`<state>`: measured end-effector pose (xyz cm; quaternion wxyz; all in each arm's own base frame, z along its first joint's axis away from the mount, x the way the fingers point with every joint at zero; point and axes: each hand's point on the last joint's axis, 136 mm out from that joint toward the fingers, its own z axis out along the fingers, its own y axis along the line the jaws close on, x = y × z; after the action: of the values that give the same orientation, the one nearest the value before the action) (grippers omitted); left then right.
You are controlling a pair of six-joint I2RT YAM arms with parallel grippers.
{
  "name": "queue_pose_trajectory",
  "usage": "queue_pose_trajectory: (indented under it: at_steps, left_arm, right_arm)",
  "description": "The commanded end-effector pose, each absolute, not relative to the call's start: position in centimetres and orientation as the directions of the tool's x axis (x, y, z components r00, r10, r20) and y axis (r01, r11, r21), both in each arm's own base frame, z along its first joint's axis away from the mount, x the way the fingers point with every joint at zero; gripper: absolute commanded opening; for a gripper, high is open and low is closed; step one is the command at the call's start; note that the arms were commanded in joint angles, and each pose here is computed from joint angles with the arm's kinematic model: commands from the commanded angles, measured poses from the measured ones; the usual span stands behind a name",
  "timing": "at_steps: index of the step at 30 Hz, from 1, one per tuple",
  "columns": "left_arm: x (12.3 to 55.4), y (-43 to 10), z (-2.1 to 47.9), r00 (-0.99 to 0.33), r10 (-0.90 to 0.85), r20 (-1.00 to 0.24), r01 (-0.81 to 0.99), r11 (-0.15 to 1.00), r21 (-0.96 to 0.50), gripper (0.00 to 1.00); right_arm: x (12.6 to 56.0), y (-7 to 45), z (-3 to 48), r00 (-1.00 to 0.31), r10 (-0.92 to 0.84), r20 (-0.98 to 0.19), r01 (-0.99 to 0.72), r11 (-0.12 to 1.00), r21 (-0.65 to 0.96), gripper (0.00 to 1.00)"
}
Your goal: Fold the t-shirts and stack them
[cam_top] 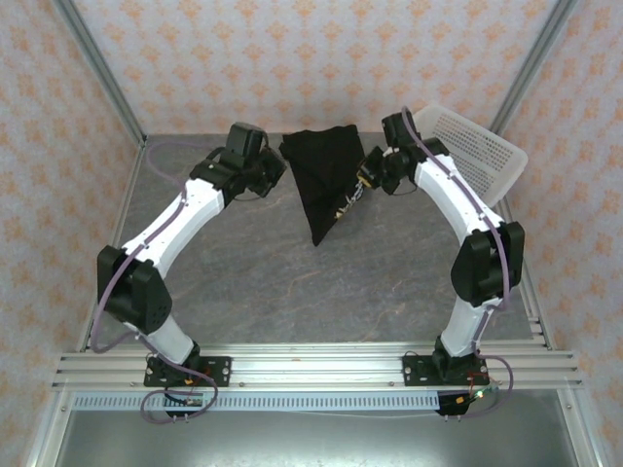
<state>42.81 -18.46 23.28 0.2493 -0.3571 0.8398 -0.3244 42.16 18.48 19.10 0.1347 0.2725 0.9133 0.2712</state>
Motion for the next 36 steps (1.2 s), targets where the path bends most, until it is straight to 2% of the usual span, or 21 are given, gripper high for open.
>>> queue_pose_trajectory:
  at_steps: [1,3,5,6,10,16,22,31,34,36]
  left_arm:
    - [37.5,-18.1,15.7,-0.682,-0.724,-0.100,-0.559,0.605,-0.566,0.00]
    - [35.3,-19.3,13.8,-0.703,-0.709,-0.052,-0.571,0.607,-0.553,0.01]
    - [33.5,-20.8,12.3,-0.726,-0.687,-0.023,-0.572,0.621,-0.535,0.08]
    - [32.7,-21.5,11.7,-0.734,-0.679,-0.008,-0.574,0.626,-0.528,0.11]
    - [29.6,-24.3,8.8,-0.749,-0.660,0.051,-0.596,0.639,-0.487,0.36]
    - [27.3,-24.3,5.1,-0.731,-0.679,0.058,-0.646,0.662,-0.380,0.51]
    - [25.0,-24.0,3.6,-0.707,-0.699,0.107,-0.695,0.660,-0.284,0.53]
    - [22.7,-26.7,1.2,-0.672,-0.717,0.183,-0.735,0.619,-0.277,0.53]
    - [23.3,-26.6,0.5,-0.675,-0.722,0.151,-0.732,0.628,-0.264,0.49]
    - [24.4,-26.2,0.3,-0.676,-0.730,0.101,-0.726,0.635,-0.266,0.37]
  right_arm:
    - [37.1,18.1,15.1,-0.832,0.554,0.032,0.503,0.728,0.466,0.00]
    - [34.3,17.0,12.9,-0.827,0.560,0.060,0.532,0.741,0.410,0.00]
    - [31.8,15.7,11.2,-0.821,0.567,0.070,0.552,0.754,0.355,0.00]
    - [30.6,15.1,10.5,-0.819,0.569,0.074,0.558,0.760,0.332,0.00]
    - [26.3,13.2,7.7,-0.816,0.567,0.113,0.576,0.779,0.247,0.00]
    - [23.3,11.8,4.4,-0.828,0.544,0.138,0.561,0.810,0.172,0.00]
    - [22.3,11.9,3.0,-0.820,0.547,0.170,0.571,0.804,0.167,0.00]
    - [21.0,11.6,2.1,-0.817,0.545,0.188,0.572,0.805,0.156,0.00]
    - [20.8,11.6,2.0,-0.816,0.546,0.191,0.574,0.803,0.160,0.00]
    - [20.5,11.5,1.9,-0.816,0.545,0.194,0.574,0.803,0.159,0.00]
